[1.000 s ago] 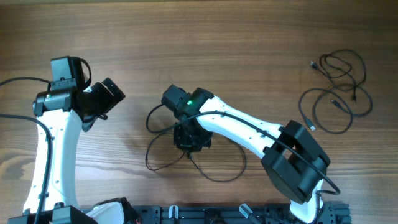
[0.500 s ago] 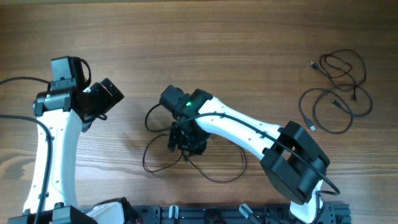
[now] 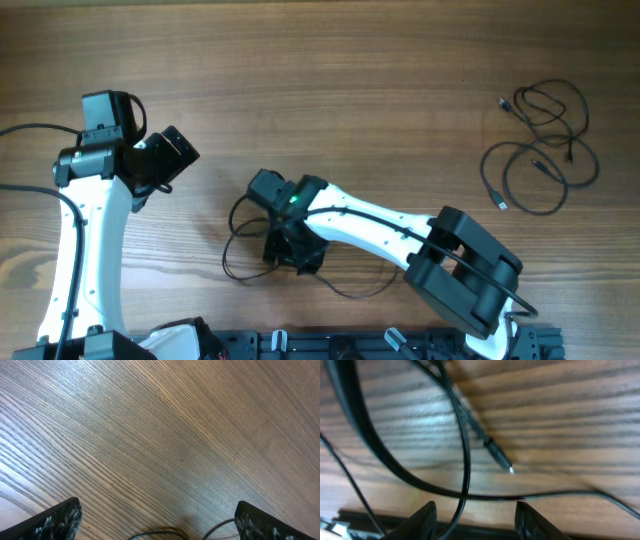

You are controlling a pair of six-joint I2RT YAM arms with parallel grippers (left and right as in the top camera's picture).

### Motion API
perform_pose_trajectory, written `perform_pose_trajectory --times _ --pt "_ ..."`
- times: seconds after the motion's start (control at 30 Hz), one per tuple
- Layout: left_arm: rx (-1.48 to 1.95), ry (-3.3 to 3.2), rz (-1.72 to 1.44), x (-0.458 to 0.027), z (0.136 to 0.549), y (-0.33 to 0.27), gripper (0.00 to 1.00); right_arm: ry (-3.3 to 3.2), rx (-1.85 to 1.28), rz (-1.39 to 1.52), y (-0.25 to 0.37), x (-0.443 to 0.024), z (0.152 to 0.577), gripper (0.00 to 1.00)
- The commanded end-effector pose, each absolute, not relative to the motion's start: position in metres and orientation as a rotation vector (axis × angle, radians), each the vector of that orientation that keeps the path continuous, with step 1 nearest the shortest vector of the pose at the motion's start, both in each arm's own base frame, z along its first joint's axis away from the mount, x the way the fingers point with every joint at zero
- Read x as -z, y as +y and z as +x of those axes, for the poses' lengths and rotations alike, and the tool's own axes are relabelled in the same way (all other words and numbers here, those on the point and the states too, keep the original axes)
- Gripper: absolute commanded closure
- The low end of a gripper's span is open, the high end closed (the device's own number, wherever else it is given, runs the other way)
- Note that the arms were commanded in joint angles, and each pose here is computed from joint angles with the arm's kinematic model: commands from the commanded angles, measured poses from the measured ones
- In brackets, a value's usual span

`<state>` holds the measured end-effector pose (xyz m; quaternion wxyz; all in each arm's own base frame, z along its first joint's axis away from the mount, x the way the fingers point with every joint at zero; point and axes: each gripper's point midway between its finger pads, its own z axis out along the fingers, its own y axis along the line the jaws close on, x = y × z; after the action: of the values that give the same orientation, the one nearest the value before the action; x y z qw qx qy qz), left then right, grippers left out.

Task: Untangle cables
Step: 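Lift the grasped cable with the right gripper, pulling it free, then carry the cable right and drop it onto the right-side pile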

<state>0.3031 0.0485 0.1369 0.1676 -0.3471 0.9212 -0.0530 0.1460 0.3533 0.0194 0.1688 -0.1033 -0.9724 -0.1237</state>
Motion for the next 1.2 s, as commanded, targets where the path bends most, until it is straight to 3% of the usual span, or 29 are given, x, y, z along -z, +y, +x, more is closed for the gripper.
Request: perform_pose_trajectory --times 0.0,0.13,0.67,0.7,0.77,1.03,1.17 --pt "0.122 2.619 -1.002 -0.136 0.303 0.053 0.00 -2.753 0.369 -0.368 0.354 -0.015 0.146 0.50" --pt "0.124 2.618 -1.003 -0.136 0.303 0.053 0.00 -2.767 0.396 -0.362 0.357 -0.011 0.149 0.51" --pt "0.124 2.618 -1.003 -0.136 0.303 0.053 0.00 -2.875 0.385 -0.205 0.350 -0.005 0.160 0.75" --pt "0.124 2.618 -1.003 -0.136 0.303 0.053 0.00 -2.905 0.381 -0.158 0.348 -0.004 0.164 0.77" --pt "0.124 2.619 -1.002 -0.136 0.303 0.053 0.00 -2.965 0.369 -0.056 0.342 -0.001 0.177 0.96" --pt "0.132 2.621 -1.001 -0.136 0.303 0.052 0.00 -3.037 0.399 0.288 0.307 -0.009 0.236 0.96" --pt "0.132 2.624 -1.003 -0.136 0.302 0.052 0.00 -3.102 0.290 0.217 0.258 -0.030 0.281 0.96"
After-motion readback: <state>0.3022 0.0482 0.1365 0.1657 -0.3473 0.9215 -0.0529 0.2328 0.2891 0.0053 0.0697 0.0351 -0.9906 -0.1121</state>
